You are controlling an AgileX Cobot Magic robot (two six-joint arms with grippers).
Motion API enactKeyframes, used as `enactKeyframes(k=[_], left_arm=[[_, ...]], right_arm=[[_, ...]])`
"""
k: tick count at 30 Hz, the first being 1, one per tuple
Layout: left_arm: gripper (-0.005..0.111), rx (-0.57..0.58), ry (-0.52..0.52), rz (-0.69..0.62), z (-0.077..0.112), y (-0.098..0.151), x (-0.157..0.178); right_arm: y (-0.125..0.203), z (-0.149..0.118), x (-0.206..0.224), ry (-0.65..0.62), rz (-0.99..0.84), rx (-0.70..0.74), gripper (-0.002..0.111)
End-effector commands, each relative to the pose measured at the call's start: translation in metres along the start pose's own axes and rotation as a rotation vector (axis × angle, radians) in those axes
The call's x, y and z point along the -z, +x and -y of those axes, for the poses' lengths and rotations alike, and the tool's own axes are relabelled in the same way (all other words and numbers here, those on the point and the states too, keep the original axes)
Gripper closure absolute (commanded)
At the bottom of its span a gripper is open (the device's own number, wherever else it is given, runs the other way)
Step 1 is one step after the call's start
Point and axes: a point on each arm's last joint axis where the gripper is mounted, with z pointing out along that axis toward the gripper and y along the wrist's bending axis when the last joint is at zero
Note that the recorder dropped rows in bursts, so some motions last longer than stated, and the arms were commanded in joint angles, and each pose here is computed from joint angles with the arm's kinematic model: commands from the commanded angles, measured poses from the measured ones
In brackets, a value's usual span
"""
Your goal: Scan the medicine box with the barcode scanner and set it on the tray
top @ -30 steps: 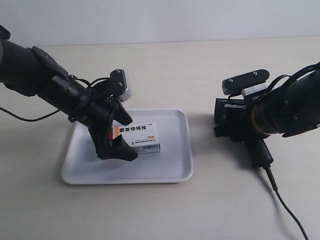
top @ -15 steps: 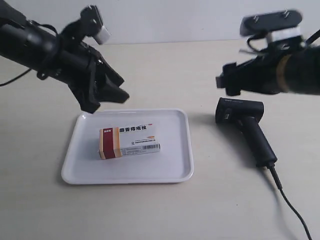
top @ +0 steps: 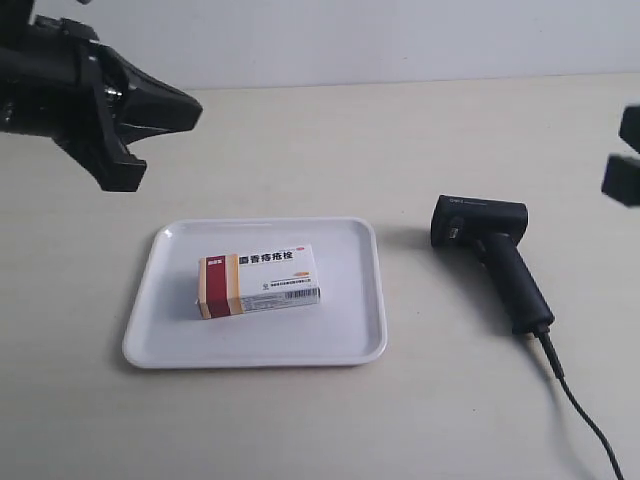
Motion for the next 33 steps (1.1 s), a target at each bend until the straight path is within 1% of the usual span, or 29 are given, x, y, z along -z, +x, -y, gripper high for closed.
enactKeyframes(k=[1, 4, 7, 11, 14, 17, 21, 33], left_arm=[[0.104, 0.062, -0.129, 0.143, 0.016, 0.008, 0.03], [0.104, 0.074, -0.157, 0.22, 0.036, 0.023, 0.051], [0.104, 0.041, -0.205, 0.226, 0.052, 0.043, 0.067], [0.104, 0.104, -0.325, 0.216, 0.064, 0.071, 0.087], [0.104, 0.143, -0.398, 0.239, 0.071, 0.085, 0.099], [0.104, 0.15, -0.412, 0.275, 0.079, 0.092, 0.106], [0.104, 0.134, -0.423, 0.314, 0.084, 0.094, 0.113], [0.104, 0.124, -0.426, 0.319, 0.084, 0.094, 0.114]], right_arm=[[0.03, 0.007, 0.017, -0.02, 0.01, -0.05, 0.108], [0.044, 0.007, 0.023, -0.061, 0.014, -0.088, 0.108], [0.056, 0.006, 0.025, -0.096, -0.003, -0.112, 0.108], [0.061, 0.005, 0.024, -0.111, -0.018, -0.129, 0.108], [0.061, 0.005, 0.024, -0.109, -0.019, -0.129, 0.108], [0.061, 0.005, 0.024, -0.109, -0.019, -0.129, 0.108], [0.061, 0.005, 0.024, -0.109, -0.019, -0.129, 0.108], [0.061, 0.006, 0.024, -0.1, -0.019, -0.127, 0.108]])
